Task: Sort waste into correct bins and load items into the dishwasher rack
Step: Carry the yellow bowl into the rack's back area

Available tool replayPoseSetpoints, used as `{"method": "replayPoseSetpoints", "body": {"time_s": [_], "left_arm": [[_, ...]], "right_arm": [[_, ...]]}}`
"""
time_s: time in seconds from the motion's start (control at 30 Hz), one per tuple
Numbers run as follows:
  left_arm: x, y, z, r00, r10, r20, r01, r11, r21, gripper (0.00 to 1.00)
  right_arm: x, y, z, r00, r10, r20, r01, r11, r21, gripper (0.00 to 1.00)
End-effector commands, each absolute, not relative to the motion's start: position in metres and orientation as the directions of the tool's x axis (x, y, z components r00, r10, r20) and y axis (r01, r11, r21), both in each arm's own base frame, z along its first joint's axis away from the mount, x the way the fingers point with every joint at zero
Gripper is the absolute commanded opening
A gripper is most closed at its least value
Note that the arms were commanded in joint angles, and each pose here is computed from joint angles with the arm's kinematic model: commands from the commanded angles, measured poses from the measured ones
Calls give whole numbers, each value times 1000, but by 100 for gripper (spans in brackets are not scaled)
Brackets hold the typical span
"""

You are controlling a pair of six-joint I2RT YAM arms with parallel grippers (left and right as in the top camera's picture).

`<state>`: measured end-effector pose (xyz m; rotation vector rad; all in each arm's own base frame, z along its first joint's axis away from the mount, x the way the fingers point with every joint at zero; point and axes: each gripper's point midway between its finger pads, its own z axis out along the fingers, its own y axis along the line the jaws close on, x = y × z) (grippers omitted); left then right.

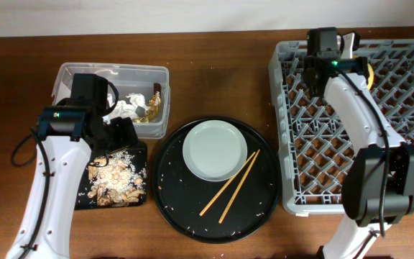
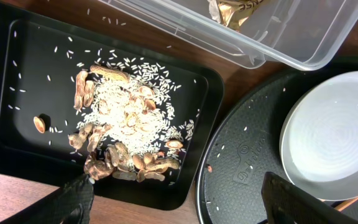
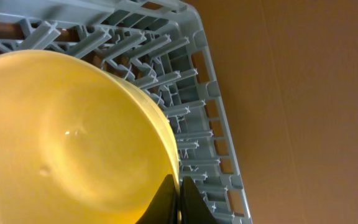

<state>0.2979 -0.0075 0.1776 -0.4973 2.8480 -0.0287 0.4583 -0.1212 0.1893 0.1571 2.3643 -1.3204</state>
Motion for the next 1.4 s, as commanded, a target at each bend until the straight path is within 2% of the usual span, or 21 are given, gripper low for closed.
{"method": "replayPoseSetpoints", "body": {"time_s": [0.0, 0.13, 0.3, 0.53, 0.77, 0.97, 1.17, 1.37], "left_arm": [[299, -4, 182, -900, -350, -258, -346, 936, -61, 86], [299, -4, 182, -900, -350, -259, -346, 936, -61, 86], [299, -4, 182, -900, -350, -259, -346, 936, -61, 86], [299, -4, 182, -900, -350, -259, -346, 936, -61, 86], [299, -4, 182, -900, -350, -260, -346, 936, -61, 86], [299, -5, 182, -900, -350, -259, -345, 936, -65, 86], [302, -9, 183, -899, -350, -263, -339, 937, -87, 86], [302, -9, 183, -899, -349, -263, -338, 937, -88, 86]], "right_arm": [[457, -95, 160, -905, -74, -419, 303, 580, -757, 4], [447, -56, 135, -929, -75, -363, 211, 699, -683, 5], [425, -40, 120, -941, 20, -337, 237, 749, -619, 5], [419, -53, 134, -927, 69, -369, 296, 738, -606, 4], [424, -71, 197, -815, 161, -557, 475, 735, -483, 4], [422, -105, 236, -750, 128, -649, 586, 582, -563, 4], [436, -90, 205, -759, 181, -625, 562, 666, -490, 4], [437, -79, 153, -827, 224, -516, 501, 711, -494, 4]]}}
